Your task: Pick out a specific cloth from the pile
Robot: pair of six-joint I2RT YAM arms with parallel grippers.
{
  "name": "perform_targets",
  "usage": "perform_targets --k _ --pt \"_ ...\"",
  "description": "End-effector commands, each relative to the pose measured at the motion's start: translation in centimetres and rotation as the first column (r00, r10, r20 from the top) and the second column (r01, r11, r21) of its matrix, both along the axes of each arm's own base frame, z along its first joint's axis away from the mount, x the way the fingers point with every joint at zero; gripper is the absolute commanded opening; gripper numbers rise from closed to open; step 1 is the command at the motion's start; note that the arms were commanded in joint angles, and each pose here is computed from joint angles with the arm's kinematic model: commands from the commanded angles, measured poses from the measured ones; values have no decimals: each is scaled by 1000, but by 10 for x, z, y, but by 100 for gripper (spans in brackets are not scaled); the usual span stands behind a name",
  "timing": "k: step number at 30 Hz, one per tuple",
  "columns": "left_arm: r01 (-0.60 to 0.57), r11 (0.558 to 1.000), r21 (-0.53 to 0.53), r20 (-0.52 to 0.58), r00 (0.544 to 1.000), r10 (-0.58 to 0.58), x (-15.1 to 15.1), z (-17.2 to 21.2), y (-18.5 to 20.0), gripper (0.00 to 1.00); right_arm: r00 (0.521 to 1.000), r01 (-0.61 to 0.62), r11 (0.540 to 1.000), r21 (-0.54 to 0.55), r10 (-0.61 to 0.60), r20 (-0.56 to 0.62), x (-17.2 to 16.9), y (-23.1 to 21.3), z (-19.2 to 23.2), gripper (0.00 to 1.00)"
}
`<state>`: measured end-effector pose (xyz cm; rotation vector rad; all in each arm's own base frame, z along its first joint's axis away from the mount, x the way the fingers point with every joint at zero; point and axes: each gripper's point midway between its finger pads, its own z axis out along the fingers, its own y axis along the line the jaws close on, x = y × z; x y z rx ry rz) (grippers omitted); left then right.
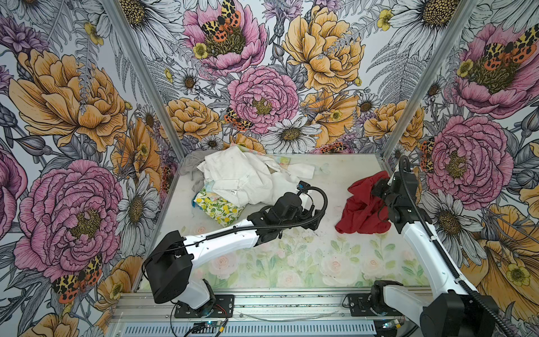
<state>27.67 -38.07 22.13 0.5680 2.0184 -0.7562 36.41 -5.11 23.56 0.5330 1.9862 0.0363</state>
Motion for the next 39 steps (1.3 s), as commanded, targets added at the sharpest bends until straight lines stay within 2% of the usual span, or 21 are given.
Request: perform_targets --k 1,9,19,28,32,35,39 --pt "-12 999 -39 8 1000 12 4 8 9 98 997 41 998 43 -38 -61 -11 -3 -33 0" --pt "-59 997 -51 -33 998 57 13 -3 26 97 955 71 995 75 -46 -292 -32 -1 -114 0" --pt "-117 990 -79 -50 992 113 19 -2 45 97 846 54 987 154 36 -532 -26 11 -184 0" --pt "-167 982 -84 -50 985 163 27 8 61 96 800 38 983 177 76 -595 -10 12 -209 0" --pt "-208 974 -87 -35 978 205 30 18 73 96 800 26 982 188 92 -593 1 11 -209 0" --pt "-240 967 -80 -25 971 239 34 26 84 97 808 27 987 157 71 -585 9 4 -205 7" --pt "-290 954 -70 -20 957 290 40 35 103 97 811 12 985 175 93 -578 19 4 -204 13"
